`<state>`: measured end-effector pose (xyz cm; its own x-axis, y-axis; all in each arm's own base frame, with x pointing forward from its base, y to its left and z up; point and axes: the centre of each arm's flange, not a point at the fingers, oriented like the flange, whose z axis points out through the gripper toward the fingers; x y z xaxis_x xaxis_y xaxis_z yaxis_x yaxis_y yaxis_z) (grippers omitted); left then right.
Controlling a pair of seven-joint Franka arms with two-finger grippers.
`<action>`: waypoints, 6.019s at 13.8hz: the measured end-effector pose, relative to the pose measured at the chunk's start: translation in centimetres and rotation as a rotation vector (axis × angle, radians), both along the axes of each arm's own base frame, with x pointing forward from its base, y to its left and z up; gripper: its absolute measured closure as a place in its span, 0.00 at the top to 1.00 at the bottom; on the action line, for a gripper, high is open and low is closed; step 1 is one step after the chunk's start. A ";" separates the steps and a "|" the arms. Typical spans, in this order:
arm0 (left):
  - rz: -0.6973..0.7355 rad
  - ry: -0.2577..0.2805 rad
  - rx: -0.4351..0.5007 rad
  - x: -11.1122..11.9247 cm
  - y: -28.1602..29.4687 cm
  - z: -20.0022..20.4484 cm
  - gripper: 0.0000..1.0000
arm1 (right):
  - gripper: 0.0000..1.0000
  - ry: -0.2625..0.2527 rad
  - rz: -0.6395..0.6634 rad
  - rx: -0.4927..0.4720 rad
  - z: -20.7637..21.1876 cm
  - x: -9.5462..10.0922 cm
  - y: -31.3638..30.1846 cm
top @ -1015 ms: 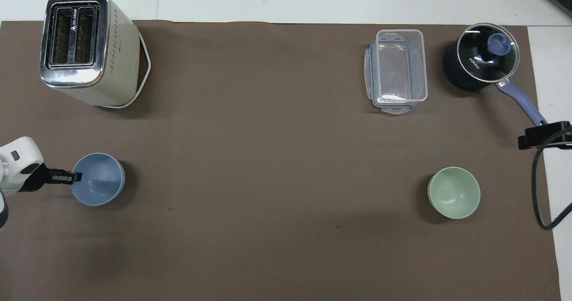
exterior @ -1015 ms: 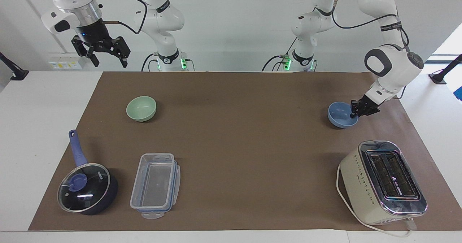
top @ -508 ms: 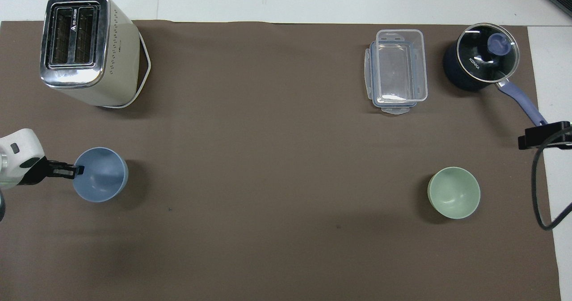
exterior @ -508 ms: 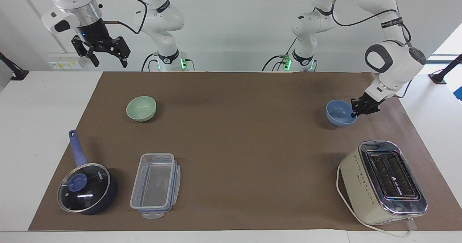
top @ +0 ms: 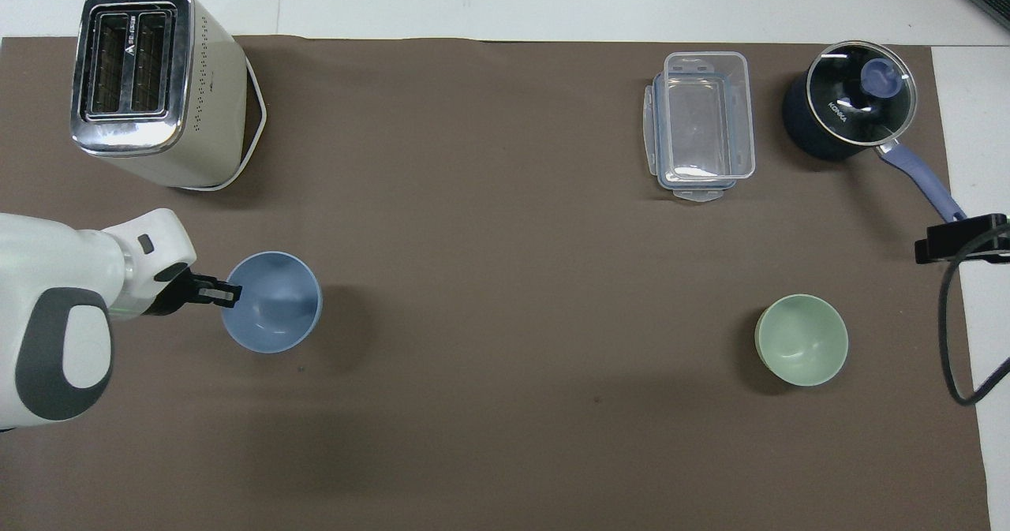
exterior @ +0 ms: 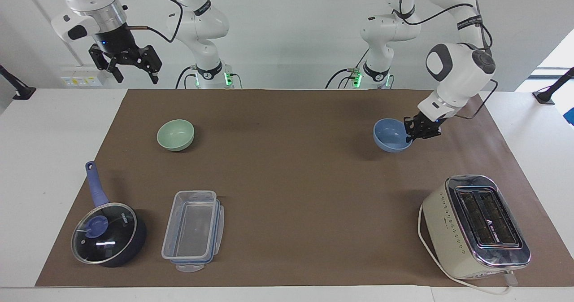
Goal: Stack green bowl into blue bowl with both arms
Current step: 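Slide the blue bowl toward the table center with the left gripper, then withdraw the left gripper while the right gripper grasps the green bowl, then carry the green bowl with the right gripper toward the blue bowl, then lower the green bowl into the blue bowl with the right gripper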
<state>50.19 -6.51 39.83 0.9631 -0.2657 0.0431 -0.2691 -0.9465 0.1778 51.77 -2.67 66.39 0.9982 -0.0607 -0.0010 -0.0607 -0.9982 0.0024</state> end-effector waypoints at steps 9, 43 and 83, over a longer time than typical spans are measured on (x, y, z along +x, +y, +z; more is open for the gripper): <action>0.172 -0.048 -0.045 -4.8 -23.6 -4.1 0.04 | 1.00 -0.011 -0.011 0.001 0.6 -0.3 -0.6; 0.078 -0.064 0.036 3.3 -3.1 20.4 1.00 | 1.00 0.076 0.273 0.035 -32.8 -5.9 -10.5; 0.025 0.061 0.138 4.2 2.8 23.3 1.00 | 0.05 0.118 0.072 0.188 -21.2 -3.7 29.4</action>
<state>54.41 -3.74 63.12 0.9692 -0.2412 -0.0508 -0.2380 -0.9693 0.0613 48.11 26.71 45.20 0.9922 0.0228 -0.1223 0.0003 -0.9835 -0.1810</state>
